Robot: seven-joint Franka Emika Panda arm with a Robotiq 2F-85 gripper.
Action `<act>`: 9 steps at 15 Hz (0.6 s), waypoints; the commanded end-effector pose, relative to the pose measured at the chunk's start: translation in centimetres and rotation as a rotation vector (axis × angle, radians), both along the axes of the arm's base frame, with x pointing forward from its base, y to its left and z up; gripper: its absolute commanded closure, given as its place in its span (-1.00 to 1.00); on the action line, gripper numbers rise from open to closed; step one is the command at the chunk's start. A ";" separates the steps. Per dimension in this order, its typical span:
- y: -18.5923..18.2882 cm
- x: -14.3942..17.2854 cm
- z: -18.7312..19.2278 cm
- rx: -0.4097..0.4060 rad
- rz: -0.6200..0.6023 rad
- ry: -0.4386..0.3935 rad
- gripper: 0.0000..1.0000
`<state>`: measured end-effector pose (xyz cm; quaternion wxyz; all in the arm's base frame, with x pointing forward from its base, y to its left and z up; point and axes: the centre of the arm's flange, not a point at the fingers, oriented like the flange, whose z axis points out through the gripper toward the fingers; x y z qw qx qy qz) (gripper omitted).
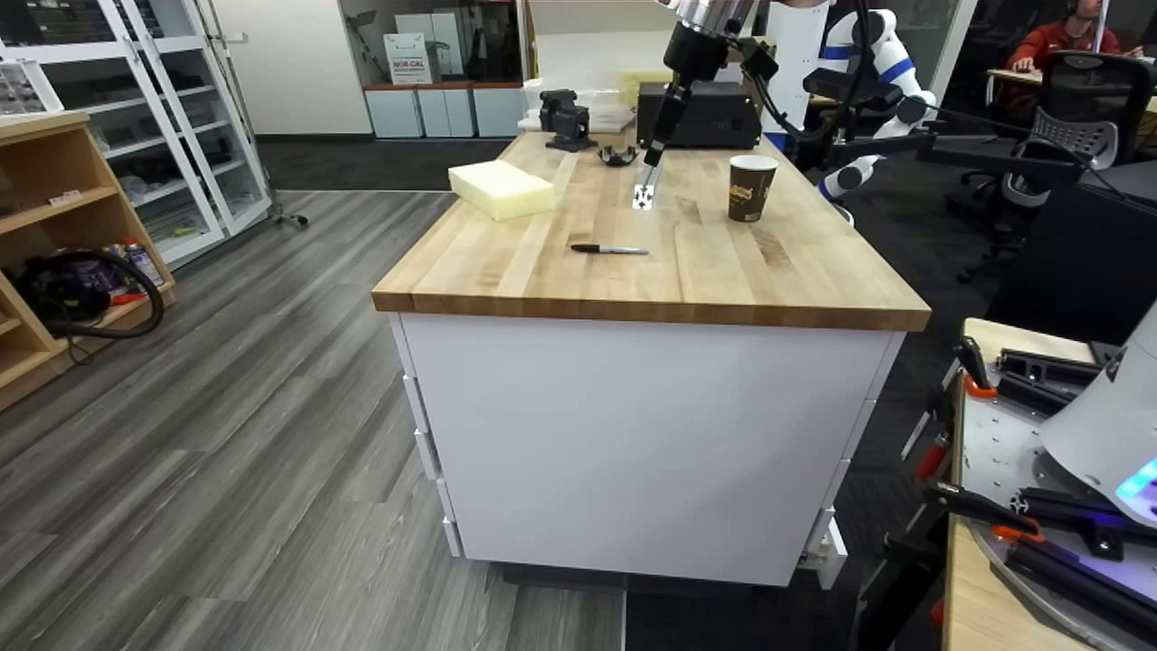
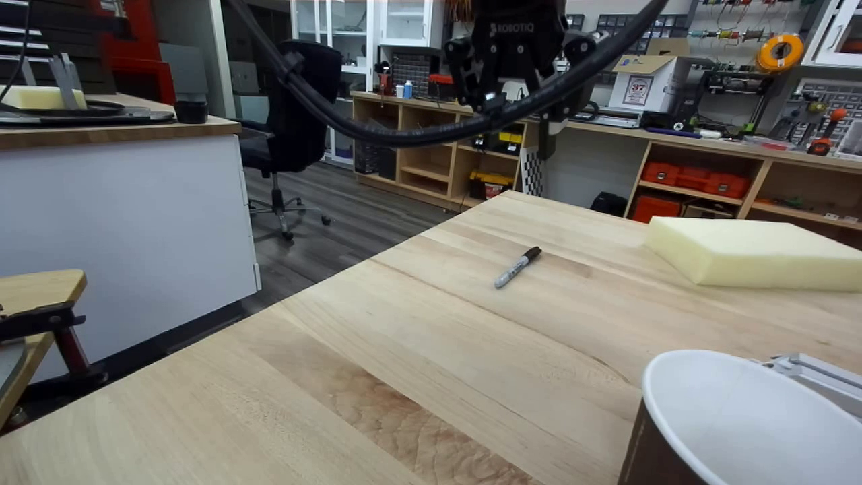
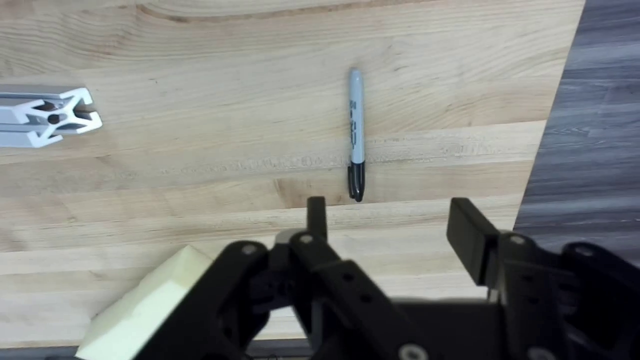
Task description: Put the marker in the cup, remove it and then put it back on the table
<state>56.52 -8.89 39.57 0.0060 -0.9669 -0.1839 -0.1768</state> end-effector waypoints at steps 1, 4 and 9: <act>0.5 -1.8 0.3 -0.053 0.014 -0.020 -0.89; 0.0 -0.3 -0.3 -0.042 0.024 0.002 -0.80; 0.0 -0.3 -0.5 -0.042 0.024 0.005 -1.00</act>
